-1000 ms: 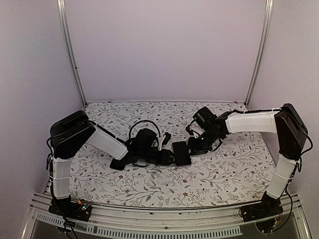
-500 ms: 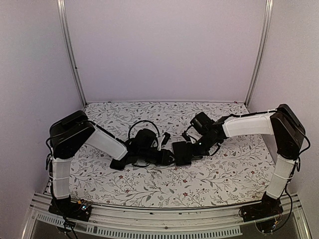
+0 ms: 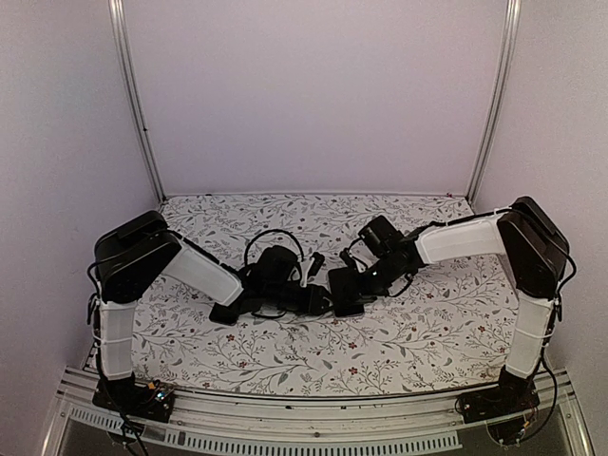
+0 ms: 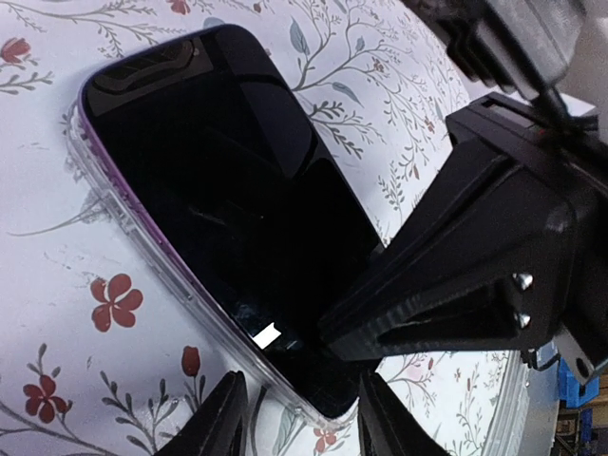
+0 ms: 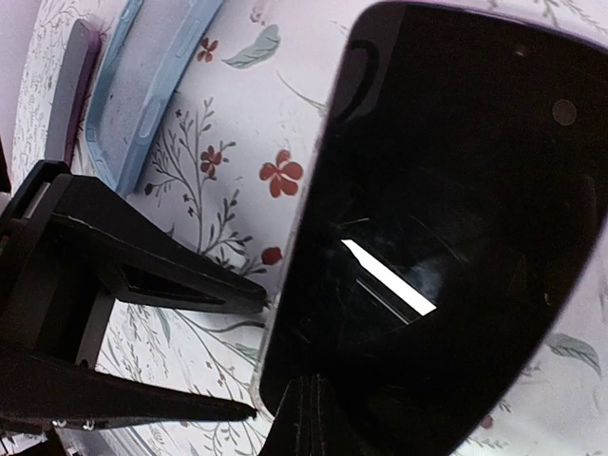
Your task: Put the phone into the phone case
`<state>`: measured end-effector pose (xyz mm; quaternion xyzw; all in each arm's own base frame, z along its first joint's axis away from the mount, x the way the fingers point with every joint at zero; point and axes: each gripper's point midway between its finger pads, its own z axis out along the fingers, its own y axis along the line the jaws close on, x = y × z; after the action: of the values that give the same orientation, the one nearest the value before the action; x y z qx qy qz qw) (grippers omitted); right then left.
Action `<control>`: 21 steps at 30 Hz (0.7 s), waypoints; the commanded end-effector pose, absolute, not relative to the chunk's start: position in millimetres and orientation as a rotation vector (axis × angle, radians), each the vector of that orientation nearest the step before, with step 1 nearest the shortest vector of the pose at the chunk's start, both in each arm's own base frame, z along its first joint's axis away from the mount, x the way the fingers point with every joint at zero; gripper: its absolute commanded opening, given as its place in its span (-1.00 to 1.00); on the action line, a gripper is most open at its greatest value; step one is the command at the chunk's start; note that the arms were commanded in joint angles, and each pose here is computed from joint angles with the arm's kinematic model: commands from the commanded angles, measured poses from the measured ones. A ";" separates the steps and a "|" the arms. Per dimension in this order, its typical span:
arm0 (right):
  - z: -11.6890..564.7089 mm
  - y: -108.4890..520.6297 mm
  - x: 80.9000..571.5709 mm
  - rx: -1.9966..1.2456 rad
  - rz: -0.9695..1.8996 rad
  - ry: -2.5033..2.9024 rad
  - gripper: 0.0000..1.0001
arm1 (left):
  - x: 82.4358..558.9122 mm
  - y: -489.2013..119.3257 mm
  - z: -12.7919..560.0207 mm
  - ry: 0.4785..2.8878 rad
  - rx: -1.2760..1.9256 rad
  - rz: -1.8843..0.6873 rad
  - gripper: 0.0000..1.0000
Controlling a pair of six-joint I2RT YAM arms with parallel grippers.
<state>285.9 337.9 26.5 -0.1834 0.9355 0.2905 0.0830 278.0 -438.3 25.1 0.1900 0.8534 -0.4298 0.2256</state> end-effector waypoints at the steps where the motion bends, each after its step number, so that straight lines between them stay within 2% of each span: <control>1: 41.6 306.5 292.0 -0.491 0.669 2.824 -1.00 | 271.9 -435.0 21.7 2.387 0.530 -1.154 -0.17; 2: 54.1 303.9 296.2 -0.483 0.655 2.797 -1.00 | 271.7 -434.9 21.1 2.388 0.532 -1.153 -0.17; 3: 63.5 298.5 300.1 -0.464 0.644 2.777 -0.87 | 271.8 -435.0 20.9 2.388 0.531 -1.153 -0.17; 5: 62.2 281.7 303.5 -0.416 0.603 2.788 -0.33 | 271.5 -435.8 20.4 2.389 0.536 -1.152 -0.17; 7: 52.6 268.6 305.0 -0.384 0.554 2.814 -0.22 | 271.4 -436.7 20.8 2.389 0.540 -1.152 -0.15; 12: 36.0 275.6 307.5 -0.431 0.567 2.852 -0.34 | 271.2 -437.8 20.0 2.393 0.545 -1.146 -0.13; 15: 27.9 278.5 307.0 -0.437 0.583 2.864 -0.54 | 271.4 -439.2 19.8 2.394 0.552 -1.143 -0.12; 21: 28.2 284.3 308.2 -0.452 0.611 2.858 -0.53 | 271.4 -441.0 15.4 2.413 0.554 -1.136 -0.14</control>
<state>303.6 275.6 22.1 -0.1425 0.9666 0.1948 0.0859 278.0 -441.3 26.4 0.1912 0.8562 -0.4258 0.2214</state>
